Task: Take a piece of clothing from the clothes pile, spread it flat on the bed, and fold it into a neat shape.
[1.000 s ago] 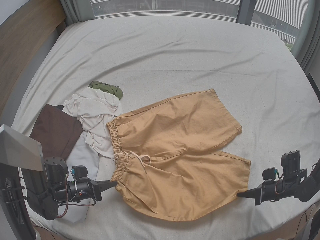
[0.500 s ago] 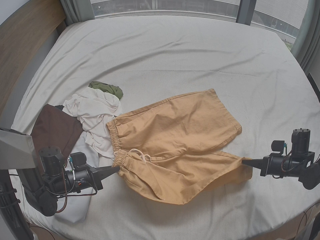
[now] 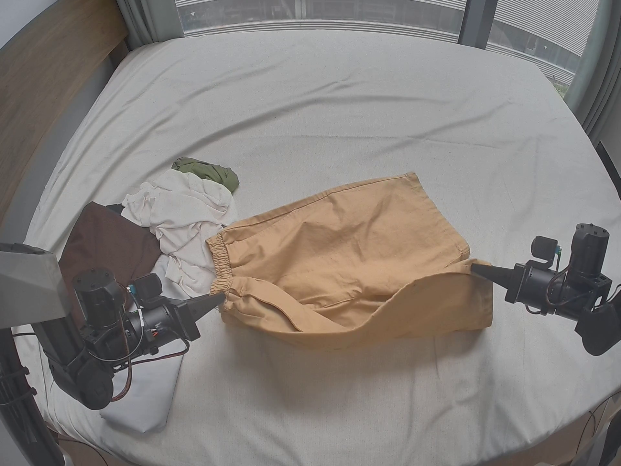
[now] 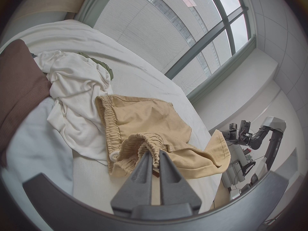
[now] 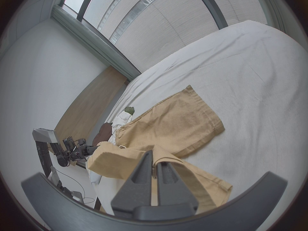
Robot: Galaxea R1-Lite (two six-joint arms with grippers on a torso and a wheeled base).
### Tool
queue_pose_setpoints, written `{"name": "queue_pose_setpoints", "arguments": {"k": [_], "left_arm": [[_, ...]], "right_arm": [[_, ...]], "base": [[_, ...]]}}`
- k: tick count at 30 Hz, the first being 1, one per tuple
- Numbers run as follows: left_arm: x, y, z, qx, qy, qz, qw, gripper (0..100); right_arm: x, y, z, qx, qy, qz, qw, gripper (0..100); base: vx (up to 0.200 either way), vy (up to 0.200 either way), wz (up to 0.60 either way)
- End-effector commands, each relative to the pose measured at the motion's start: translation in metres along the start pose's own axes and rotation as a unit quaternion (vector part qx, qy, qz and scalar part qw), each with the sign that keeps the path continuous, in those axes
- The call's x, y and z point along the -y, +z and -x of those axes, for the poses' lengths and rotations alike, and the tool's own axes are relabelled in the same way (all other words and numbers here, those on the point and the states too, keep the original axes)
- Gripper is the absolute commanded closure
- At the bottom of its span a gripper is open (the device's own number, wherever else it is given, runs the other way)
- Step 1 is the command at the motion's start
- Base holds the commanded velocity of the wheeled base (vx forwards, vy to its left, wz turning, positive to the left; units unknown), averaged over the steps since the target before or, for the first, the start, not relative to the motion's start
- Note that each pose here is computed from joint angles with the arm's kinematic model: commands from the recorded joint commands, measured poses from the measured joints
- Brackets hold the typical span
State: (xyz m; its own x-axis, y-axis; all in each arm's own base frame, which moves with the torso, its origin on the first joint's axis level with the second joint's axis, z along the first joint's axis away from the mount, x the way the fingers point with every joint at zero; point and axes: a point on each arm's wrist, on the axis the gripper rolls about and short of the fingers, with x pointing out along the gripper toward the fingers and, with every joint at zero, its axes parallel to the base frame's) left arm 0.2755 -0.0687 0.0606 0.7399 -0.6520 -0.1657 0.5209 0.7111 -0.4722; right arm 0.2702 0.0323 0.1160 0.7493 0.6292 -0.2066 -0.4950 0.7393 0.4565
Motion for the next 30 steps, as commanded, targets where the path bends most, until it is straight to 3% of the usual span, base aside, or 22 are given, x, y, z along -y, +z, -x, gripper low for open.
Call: {"name": "queue_pose_setpoints", "arguments": {"k": [1,16,30], "left_arm": [[0.000,0.003,-0.002,0.008,0.001,-0.002,1.0000,100],[0.001,0.003,-0.003,0.010,0.000,-0.004,0.9999,100],[-0.001,0.013,-0.012,0.038,0.018,0.004,0.9991,100]], "right_arm": [[0.006,0.005,-0.011,0.004,0.001,-0.001,1.0000,100],[0.010,0.040,-0.031,0.051,0.019,0.013,0.9984,100],[0.013,0.070,-0.049,0.085,0.030,0.038,0.9951,100]], "base": [[0.000,0.000,0.00],[0.000,0.000,0.00],[0.000,0.000,0.00]]}}
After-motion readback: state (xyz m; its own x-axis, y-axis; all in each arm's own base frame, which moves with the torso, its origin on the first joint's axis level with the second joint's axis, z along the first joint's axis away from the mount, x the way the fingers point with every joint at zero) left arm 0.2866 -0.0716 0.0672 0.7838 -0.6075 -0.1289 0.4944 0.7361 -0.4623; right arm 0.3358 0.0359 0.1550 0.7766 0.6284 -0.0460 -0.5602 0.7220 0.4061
